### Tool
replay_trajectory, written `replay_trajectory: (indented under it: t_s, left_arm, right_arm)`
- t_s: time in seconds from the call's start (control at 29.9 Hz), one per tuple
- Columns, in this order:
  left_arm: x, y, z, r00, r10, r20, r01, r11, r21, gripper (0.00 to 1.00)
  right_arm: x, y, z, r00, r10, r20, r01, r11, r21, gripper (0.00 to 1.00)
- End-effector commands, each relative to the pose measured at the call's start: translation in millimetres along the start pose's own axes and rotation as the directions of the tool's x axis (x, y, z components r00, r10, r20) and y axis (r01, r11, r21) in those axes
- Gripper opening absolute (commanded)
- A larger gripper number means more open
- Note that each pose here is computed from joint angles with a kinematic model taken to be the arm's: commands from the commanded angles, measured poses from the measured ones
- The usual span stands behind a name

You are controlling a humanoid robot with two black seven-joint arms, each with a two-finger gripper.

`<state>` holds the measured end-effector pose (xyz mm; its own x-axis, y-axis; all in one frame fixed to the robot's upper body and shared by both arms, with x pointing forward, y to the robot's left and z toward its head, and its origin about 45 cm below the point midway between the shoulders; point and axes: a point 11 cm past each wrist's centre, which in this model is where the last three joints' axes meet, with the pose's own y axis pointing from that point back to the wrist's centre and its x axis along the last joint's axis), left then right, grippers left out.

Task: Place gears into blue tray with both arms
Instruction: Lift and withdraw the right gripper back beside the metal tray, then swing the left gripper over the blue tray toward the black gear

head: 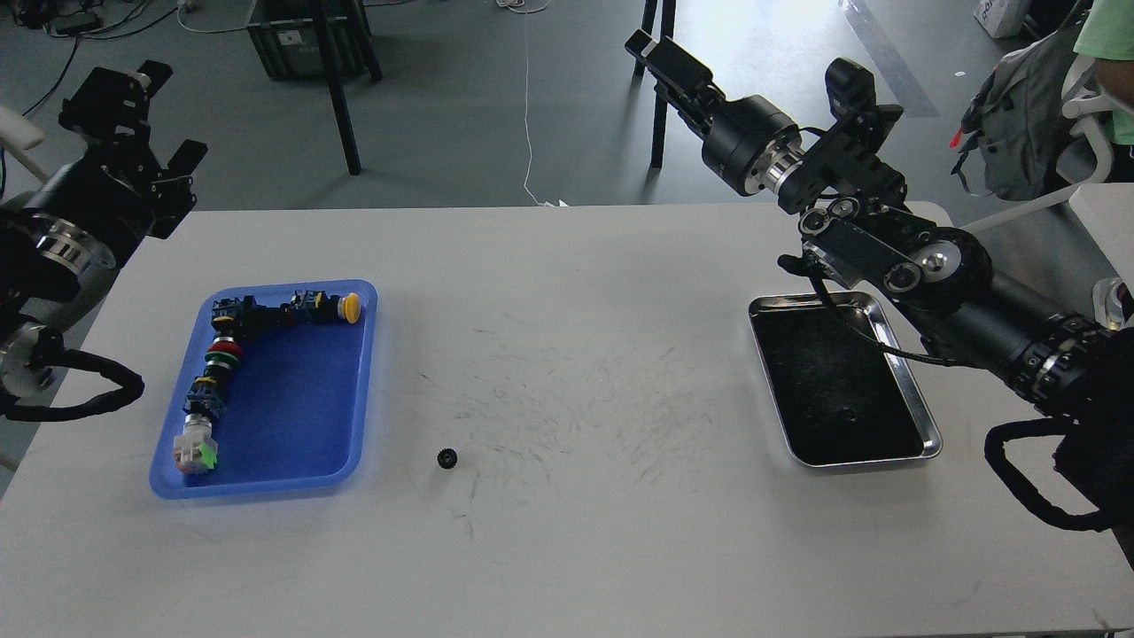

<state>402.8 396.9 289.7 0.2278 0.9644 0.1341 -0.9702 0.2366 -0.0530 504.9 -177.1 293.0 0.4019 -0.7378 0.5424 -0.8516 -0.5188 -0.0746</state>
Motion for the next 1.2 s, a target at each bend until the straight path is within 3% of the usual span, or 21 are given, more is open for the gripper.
replay_trajectory:
  t_s: [0.0,0.13,0.27,0.54,0.8,1.0,1.17]
  left_arm:
    - [-10,5,9,0.996,-0.067,0.064,0.067,0.998,-0.002,0.99]
    - [-26,16,30,0.977,-0.167,0.134,0.170,0.985,-0.015,0.99]
    - [-41,25,24,0.941,-0.259,0.217,0.261,0.965,0.021,0.99]
    - [-75,36,43,0.879,-0.420,0.226,0.429,0.903,0.010,0.99]
    - [-115,55,39,0.611,-0.570,0.548,0.623,0.774,0.111,0.99]
    - [-141,67,17,0.504,-0.583,0.637,0.669,0.730,0.138,0.99]
    - [-144,74,2,0.431,-0.524,0.735,0.657,0.740,0.142,0.98]
  right_arm:
    - [35,11,11,0.995,0.095,0.040,-0.093,0.995,-0.034,0.84]
    - [65,24,23,0.981,0.179,0.080,-0.174,0.982,-0.072,0.84]
    - [88,36,31,0.964,0.245,0.100,-0.235,0.967,-0.101,0.84]
    - [128,66,47,0.933,0.346,0.101,-0.330,0.932,-0.149,0.84]
    - [153,104,76,0.886,0.451,0.108,-0.419,0.879,-0.228,0.87]
    - [158,122,90,0.868,0.484,0.114,-0.444,0.857,-0.260,0.88]
    - [157,128,96,0.860,0.497,0.116,-0.453,0.848,-0.276,0.88]
